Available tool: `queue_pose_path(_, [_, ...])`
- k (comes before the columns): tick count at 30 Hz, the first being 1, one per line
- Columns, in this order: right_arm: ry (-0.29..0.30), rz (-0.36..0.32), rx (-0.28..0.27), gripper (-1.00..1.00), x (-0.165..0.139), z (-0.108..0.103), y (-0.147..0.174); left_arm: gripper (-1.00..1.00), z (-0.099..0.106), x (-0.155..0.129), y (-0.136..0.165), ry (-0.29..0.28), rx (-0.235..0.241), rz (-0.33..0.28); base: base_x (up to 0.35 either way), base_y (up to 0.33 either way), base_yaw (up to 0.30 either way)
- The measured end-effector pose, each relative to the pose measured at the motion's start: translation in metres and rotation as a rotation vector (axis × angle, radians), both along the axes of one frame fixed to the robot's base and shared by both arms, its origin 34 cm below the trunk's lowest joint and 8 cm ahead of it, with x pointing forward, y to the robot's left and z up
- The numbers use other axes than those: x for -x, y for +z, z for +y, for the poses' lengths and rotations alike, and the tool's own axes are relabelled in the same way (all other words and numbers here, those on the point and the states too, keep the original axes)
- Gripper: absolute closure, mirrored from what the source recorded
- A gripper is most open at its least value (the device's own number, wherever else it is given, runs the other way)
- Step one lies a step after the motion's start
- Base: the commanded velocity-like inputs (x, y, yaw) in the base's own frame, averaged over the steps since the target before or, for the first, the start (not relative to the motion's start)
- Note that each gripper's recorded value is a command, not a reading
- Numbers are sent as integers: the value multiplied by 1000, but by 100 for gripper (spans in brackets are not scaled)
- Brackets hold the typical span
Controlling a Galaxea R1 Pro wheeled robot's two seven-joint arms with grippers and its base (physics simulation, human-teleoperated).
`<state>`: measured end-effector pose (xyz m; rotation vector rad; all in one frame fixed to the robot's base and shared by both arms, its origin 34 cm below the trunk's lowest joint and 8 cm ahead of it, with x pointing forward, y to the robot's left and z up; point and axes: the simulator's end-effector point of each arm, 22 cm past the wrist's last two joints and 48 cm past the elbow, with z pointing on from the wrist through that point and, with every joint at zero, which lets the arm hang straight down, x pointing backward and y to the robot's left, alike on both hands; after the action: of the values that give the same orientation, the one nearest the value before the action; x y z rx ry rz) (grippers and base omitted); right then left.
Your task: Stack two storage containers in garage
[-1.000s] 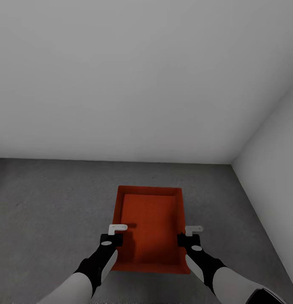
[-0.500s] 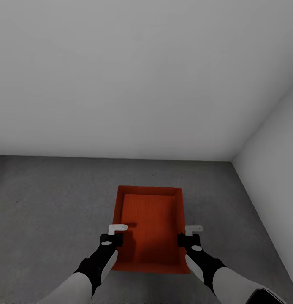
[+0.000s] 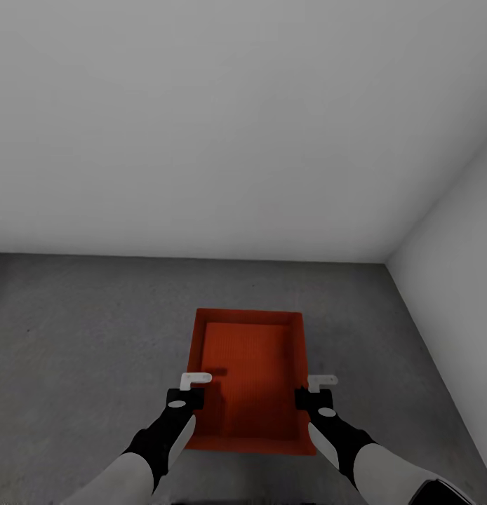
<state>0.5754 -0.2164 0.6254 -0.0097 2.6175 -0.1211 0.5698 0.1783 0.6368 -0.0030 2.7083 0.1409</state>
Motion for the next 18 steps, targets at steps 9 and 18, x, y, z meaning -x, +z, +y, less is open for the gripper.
queue_pose_path(9, [0, 15, 0, 100, 6, 0, -7, 100, 0, 5, -7, 0, 0, 15, 0, 0, 0])
queue_pose_path(18, [0, 30, 0, 100, 11, 0, -13, 100, 0, 11, -13, 0, 0, 30, 0, 0, 0])
